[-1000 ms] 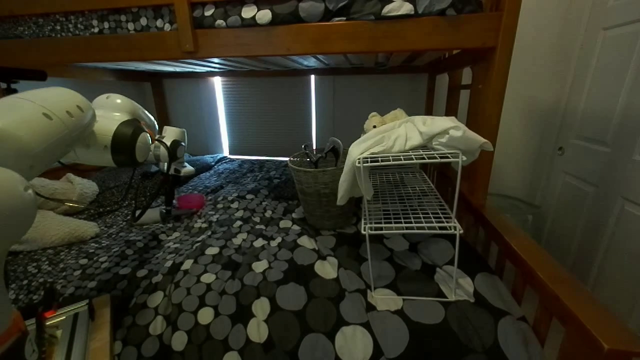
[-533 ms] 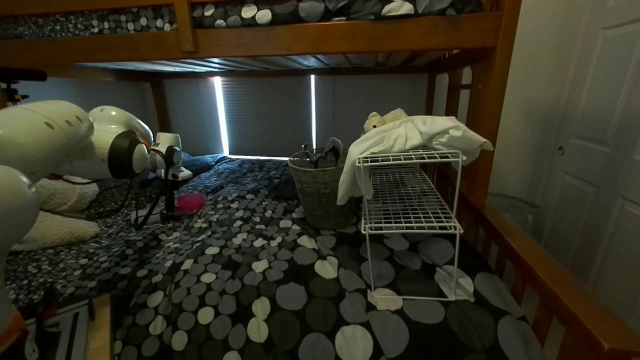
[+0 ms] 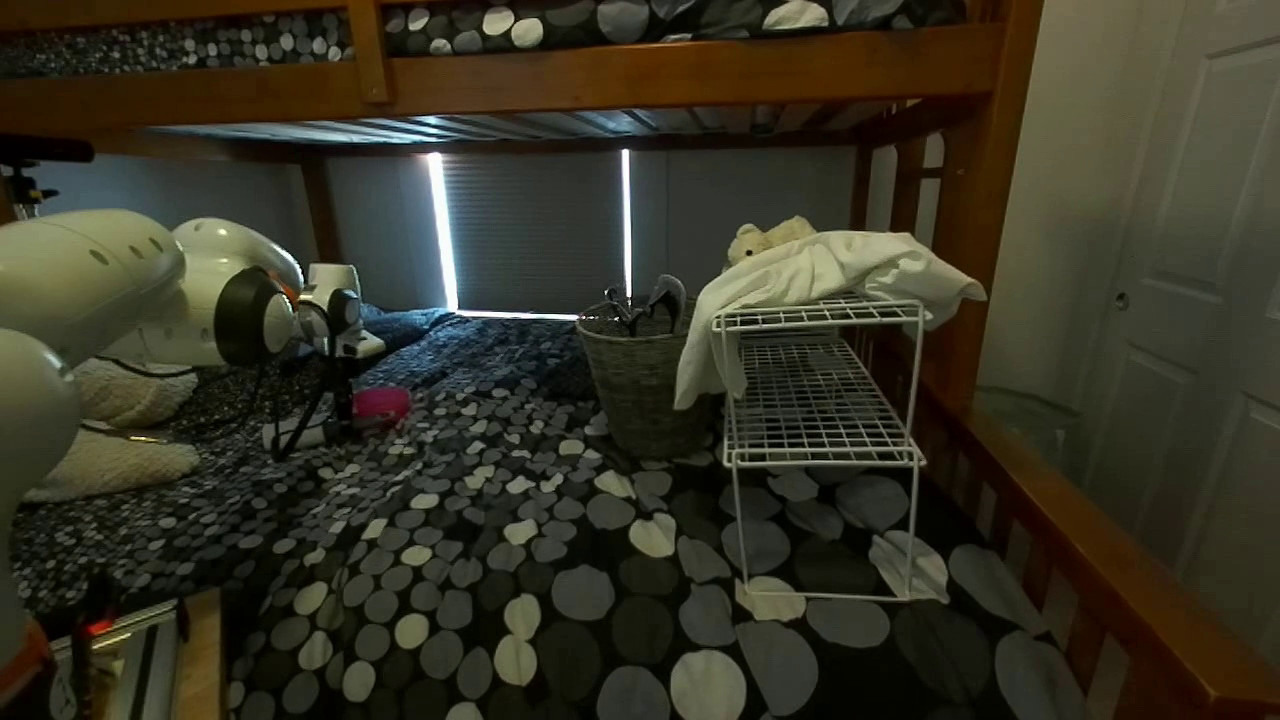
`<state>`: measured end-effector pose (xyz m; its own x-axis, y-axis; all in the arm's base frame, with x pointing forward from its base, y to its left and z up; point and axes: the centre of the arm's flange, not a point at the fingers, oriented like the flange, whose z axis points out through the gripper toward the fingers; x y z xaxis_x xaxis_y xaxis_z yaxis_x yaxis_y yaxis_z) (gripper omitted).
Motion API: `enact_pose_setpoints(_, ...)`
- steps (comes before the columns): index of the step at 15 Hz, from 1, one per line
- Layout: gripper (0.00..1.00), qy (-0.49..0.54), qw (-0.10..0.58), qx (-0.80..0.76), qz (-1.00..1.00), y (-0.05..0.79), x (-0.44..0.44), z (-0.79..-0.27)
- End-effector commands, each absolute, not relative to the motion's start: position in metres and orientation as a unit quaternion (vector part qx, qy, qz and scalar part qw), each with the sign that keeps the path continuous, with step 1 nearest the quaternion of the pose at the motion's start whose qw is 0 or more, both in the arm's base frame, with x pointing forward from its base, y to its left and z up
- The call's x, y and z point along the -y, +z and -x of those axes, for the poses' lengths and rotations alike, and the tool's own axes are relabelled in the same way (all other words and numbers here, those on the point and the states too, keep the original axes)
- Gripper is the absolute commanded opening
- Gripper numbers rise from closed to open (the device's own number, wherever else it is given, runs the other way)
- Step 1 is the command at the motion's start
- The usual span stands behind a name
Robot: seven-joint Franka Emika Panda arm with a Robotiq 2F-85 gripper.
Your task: Put the lint roller in the basket.
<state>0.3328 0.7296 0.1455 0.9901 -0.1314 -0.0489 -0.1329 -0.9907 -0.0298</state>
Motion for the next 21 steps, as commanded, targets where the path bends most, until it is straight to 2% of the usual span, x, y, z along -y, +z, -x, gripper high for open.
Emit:
enact_pose_setpoints(1, 0.06, 0.028, 0.04, -0.083, 0.995, 0.179, -0.739, -0.345)
enact_pose_setpoints(4, 0.06, 0.041, 0.086, -0.089, 0.991, 0.238, -0.716, -0.343)
enact_pose_setpoints(9, 0.06, 0.019, 0.066, -0.219, 0.973, 0.283, -0.658, -0.359)
enact_pose_setpoints(12, 0.06, 0.033, 0.068, -0.297, 0.952, 0.282, -0.645, -0.37)
enact_pose_setpoints(17, 0.06, 0.094, 0.141, -0.386, 0.907, 0.264, -0.634, -0.384)
enact_pose_setpoints(20, 0.06, 0.134, 0.076, -0.388, 0.909, 0.237, -0.628, -0.381)
enact_pose_setpoints(21, 0.06, 0.162, 0.096, -0.371, 0.909, 0.228, -0.622, -0.376)
